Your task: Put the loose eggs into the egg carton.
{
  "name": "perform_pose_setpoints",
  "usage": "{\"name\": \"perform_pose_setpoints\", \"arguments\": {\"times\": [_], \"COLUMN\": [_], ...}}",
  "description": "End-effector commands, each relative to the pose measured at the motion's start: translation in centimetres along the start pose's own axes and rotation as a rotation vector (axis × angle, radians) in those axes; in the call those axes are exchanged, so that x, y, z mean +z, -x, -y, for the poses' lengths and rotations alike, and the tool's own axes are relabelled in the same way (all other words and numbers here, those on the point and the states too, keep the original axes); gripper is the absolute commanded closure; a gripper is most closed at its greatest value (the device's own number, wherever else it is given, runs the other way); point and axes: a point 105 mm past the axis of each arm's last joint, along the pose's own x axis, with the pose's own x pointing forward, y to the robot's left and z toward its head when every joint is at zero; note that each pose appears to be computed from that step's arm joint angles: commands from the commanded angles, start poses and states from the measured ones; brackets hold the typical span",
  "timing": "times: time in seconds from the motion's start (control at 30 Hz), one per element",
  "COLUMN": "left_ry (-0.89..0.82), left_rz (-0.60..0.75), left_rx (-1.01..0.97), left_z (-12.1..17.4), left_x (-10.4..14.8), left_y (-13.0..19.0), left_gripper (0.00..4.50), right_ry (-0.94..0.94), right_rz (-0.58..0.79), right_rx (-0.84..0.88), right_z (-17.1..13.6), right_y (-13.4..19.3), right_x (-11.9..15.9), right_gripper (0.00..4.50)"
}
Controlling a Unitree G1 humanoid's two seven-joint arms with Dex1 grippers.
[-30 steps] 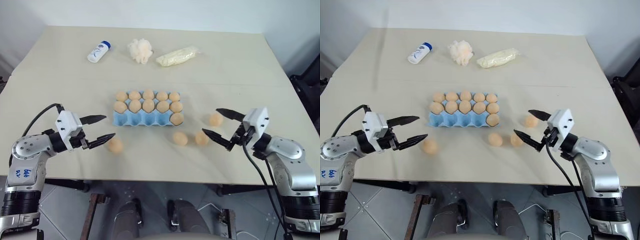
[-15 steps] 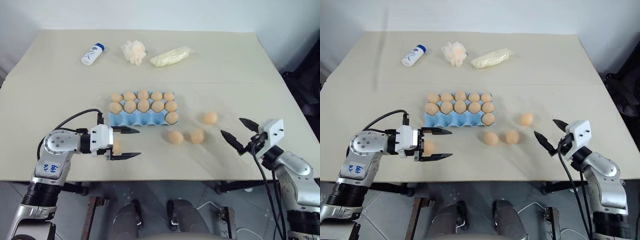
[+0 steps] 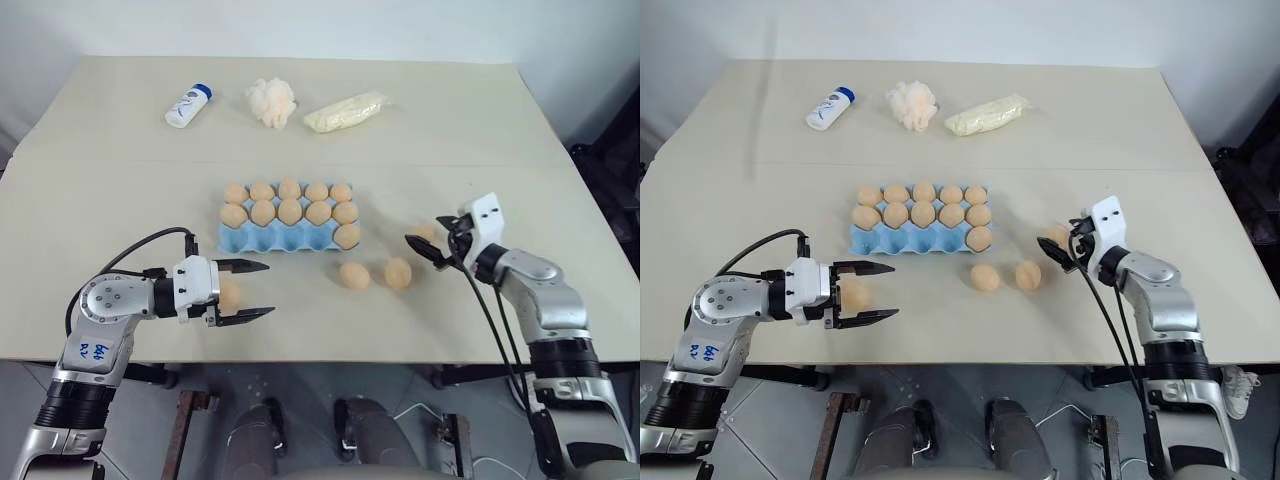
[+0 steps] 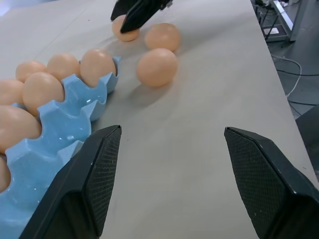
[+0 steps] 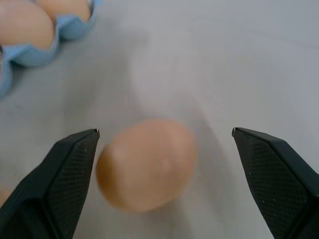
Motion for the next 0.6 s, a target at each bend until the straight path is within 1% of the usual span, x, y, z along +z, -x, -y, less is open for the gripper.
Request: {"name": "perform_pose_setpoints", "arguments": {"times": [0.03,0.1,0.2,0.23,0.3,0.4,0.43,0.53,0.6], "left_ry": [-0.042,-0.042,-0.036,-0.026,-0.003,0.036,0.044,0.071,0.079], "left_rz": [0.008,0.003,0.000,0.002,0.008,0.010,0.009,-0.022,-0.034], "left_rx": [0.021,0.033,0.059,0.085,0.142,0.225,0.239,0.297,0.316], "left_z": [-0.3,-0.4,-0.8,-1.2,-1.9,-2.8,-2.9,-3.4,-3.5], "left_x": [1.1,1.0,0.9,0.9,0.8,0.6,0.5,-0.2,-0.6], "left_y": [0.5,0.7,1.0,1.3,2.0,3.3,3.5,4.9,5.5], "left_gripper": [0.94,0.94,0.94,0.94,0.94,0.94,0.94,0.94,0.94], "right_ry": [0.026,0.035,0.058,0.070,0.091,0.119,0.123,0.137,0.145], "right_rz": [0.030,0.065,0.095,0.117,0.161,0.207,0.215,0.222,0.216], "right_rx": [-0.018,0.011,0.027,0.041,0.084,0.183,0.203,0.298,0.328], "right_z": [0.6,0.2,-0.1,-0.5,-1.8,-5.2,-5.9,-9.7,-11.2], "right_y": [-0.2,-0.2,-0.1,-0.2,-0.5,-1.2,-1.4,-2.7,-3.4], "right_x": [0.5,1.1,2.1,2.9,4.7,7.0,7.5,8.7,9.0], "right_gripper": [0.40,0.93,2.01,2.24,2.24,2.24,2.24,2.24,2.24]}}
